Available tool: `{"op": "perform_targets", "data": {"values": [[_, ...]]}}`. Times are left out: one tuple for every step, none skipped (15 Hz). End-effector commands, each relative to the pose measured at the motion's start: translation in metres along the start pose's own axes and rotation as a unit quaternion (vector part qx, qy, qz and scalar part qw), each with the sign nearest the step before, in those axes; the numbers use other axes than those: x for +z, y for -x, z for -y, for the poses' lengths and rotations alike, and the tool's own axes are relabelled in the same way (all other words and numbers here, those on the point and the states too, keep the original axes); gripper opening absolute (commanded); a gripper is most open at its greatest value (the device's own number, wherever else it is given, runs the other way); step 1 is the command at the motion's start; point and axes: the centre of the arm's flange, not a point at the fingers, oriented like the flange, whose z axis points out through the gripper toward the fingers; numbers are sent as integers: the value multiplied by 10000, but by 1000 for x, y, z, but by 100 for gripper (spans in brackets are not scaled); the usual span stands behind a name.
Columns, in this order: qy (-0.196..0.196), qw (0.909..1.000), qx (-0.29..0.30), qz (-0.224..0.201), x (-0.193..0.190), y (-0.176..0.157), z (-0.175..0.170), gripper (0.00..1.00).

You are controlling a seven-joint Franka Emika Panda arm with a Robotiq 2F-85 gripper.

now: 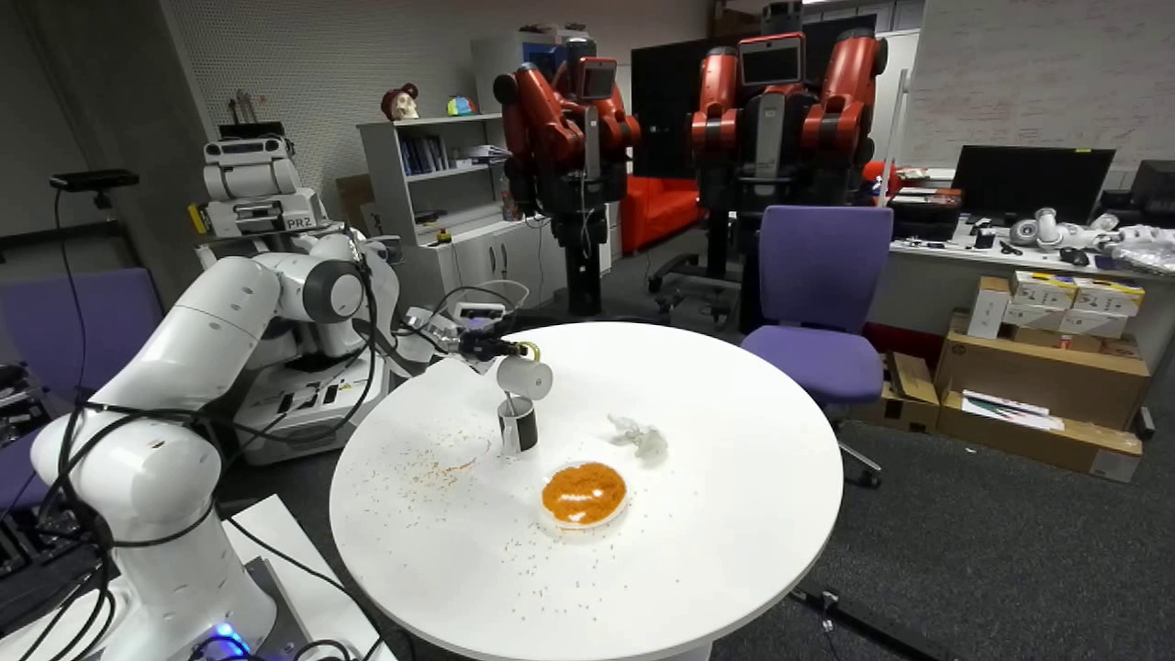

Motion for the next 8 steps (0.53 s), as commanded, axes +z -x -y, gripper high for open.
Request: {"op": "perform_targets", "data": {"values": [[-167, 9993, -39, 333, 0, 15, 4, 5], [-184, 9993, -19, 312, 0, 16, 4, 5], [-3, 10000, 3, 20, -1, 1, 1, 18], [-5, 10000, 3, 21, -1, 1, 1, 18], [-6, 10000, 3, 22, -1, 1, 1, 18], [-6, 10000, 3, 22, -1, 1, 1, 18], [-6, 10000, 3, 22, -1, 1, 1, 18], [-6, 10000, 3, 22, -1, 1, 1, 18]]}}
